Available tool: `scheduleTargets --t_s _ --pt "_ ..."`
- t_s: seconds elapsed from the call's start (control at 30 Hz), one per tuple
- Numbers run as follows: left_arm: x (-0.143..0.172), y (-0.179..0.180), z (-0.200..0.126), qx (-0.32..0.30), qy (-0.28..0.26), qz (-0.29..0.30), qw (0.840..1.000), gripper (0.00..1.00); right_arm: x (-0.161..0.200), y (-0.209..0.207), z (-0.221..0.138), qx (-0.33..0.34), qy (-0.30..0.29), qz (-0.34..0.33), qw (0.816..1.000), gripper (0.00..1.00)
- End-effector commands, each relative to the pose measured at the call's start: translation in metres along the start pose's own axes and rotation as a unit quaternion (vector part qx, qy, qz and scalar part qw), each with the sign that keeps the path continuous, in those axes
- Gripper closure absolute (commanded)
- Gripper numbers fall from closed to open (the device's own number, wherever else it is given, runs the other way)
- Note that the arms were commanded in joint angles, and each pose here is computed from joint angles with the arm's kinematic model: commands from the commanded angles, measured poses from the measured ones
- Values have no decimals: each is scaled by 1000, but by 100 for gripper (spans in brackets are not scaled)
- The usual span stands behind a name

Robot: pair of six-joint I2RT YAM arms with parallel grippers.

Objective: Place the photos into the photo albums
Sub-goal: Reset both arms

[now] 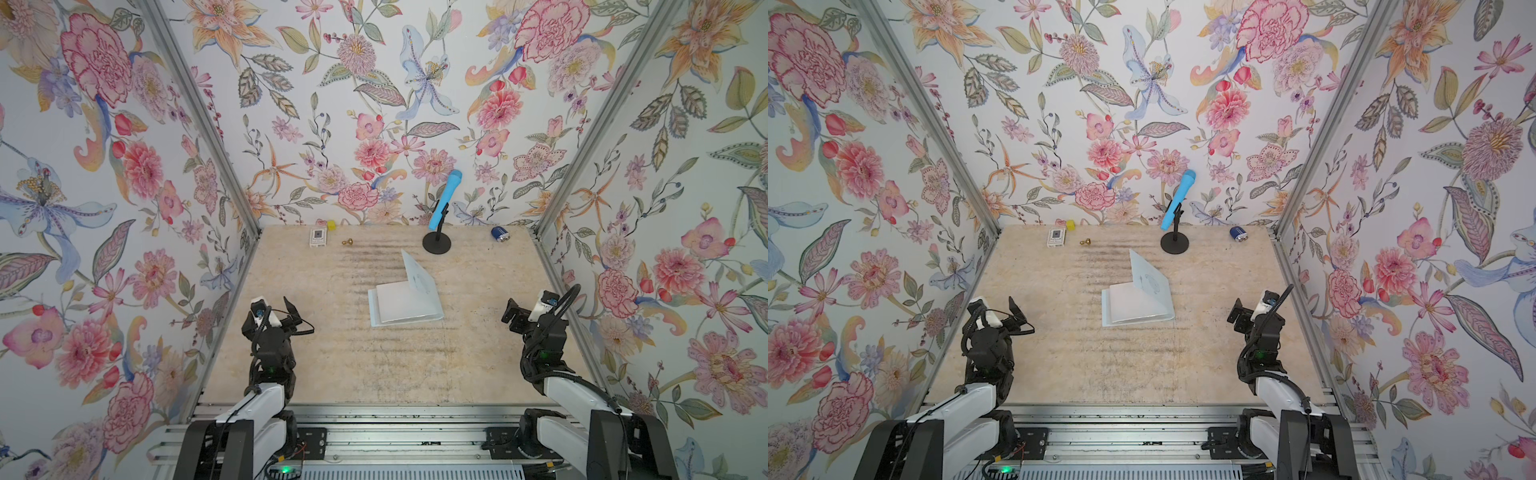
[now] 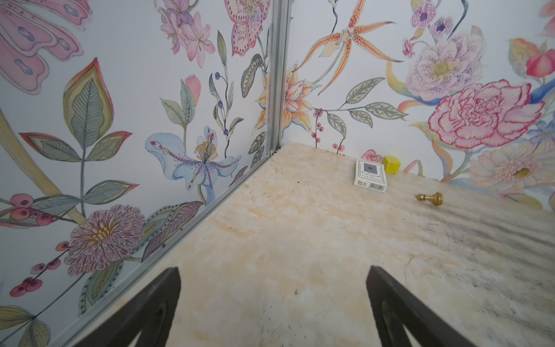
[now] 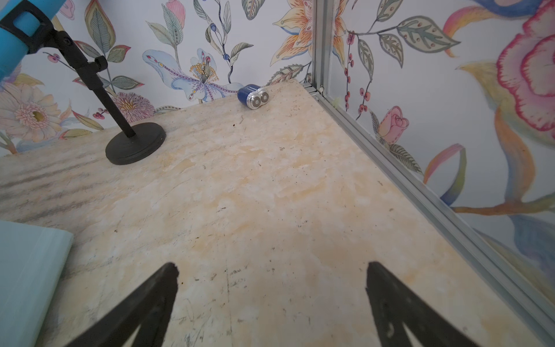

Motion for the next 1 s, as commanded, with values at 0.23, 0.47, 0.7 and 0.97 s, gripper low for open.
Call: scheduleTargets --t_s 0.23,0.47,0.7,0.97 --pt "-9 -18 12 61 -74 72 993 0 -7 11 29 -32 -25 -30 999 0" --pt "12 -17 12 69 -63 78 993 0 1 17 31 -40 -46 -55 997 0" --pt "14 -26 29 74 -44 93 992 0 12 31 45 -60 -23 -87 994 0" --pt "15 -26 32 67 -37 93 993 0 12 35 46 -62 -27 -98 993 0"
Point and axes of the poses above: each gripper's point midway between its finger pads, its own z axis out along the fingers, its own y axis along the line the jaws close on, x = y × z, the point moved 6 cm from there along -z, back along the fingers, and after that the axes turned 4 degrees about -z, right-handed, at the moved point
